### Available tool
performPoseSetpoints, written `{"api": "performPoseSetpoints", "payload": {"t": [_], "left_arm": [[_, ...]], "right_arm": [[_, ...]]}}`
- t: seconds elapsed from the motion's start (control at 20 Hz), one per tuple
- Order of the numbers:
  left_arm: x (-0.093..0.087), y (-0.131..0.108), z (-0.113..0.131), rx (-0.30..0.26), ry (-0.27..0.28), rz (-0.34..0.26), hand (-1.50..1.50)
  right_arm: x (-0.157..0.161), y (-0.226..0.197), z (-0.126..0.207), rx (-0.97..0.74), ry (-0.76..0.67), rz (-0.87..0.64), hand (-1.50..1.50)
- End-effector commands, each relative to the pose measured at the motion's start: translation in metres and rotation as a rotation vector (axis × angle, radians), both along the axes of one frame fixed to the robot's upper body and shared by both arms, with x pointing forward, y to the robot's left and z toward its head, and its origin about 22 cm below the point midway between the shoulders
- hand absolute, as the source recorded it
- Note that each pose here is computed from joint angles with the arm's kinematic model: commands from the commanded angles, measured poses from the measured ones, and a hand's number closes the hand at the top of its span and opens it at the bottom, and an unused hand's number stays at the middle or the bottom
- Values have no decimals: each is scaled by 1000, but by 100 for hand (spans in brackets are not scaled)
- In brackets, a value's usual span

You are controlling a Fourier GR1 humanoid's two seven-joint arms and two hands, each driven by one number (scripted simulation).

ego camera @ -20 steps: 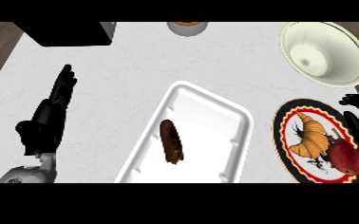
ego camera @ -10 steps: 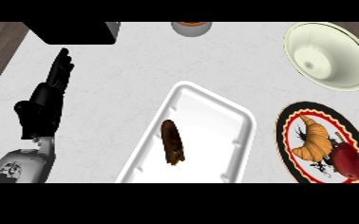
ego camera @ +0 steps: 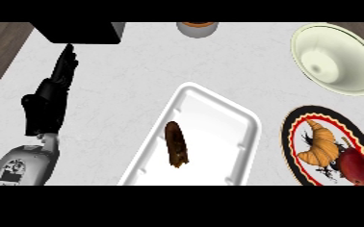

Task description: Pick the croissant from the plate and place it in the bowl

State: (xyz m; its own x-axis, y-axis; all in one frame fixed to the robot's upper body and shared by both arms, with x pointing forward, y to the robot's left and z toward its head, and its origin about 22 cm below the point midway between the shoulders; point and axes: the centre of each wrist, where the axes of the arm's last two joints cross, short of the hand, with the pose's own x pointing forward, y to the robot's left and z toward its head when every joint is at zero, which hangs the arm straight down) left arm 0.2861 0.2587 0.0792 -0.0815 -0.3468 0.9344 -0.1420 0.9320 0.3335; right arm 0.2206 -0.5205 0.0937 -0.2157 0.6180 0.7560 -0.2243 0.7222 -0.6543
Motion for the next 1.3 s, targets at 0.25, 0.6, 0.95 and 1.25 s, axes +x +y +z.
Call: {"api": "performPoseSetpoints", "payload": {"t": [0.25, 0.6, 0.95, 1.25], "left_arm": [[7, 11, 5, 6, 17, 0, 0], [-18, 15, 10, 12, -1, 6, 0], [12, 10, 8, -2, 16, 26, 0], [-1, 7, 6, 10, 7, 15, 0]], "right_arm": [[32, 28, -1, -139, 174, 232, -150], [37, 68, -23, -263, 251, 305, -150], [54, 101, -37, -411, 361, 246, -150], [62, 100, -67, -397, 369, 247, -150]]}}
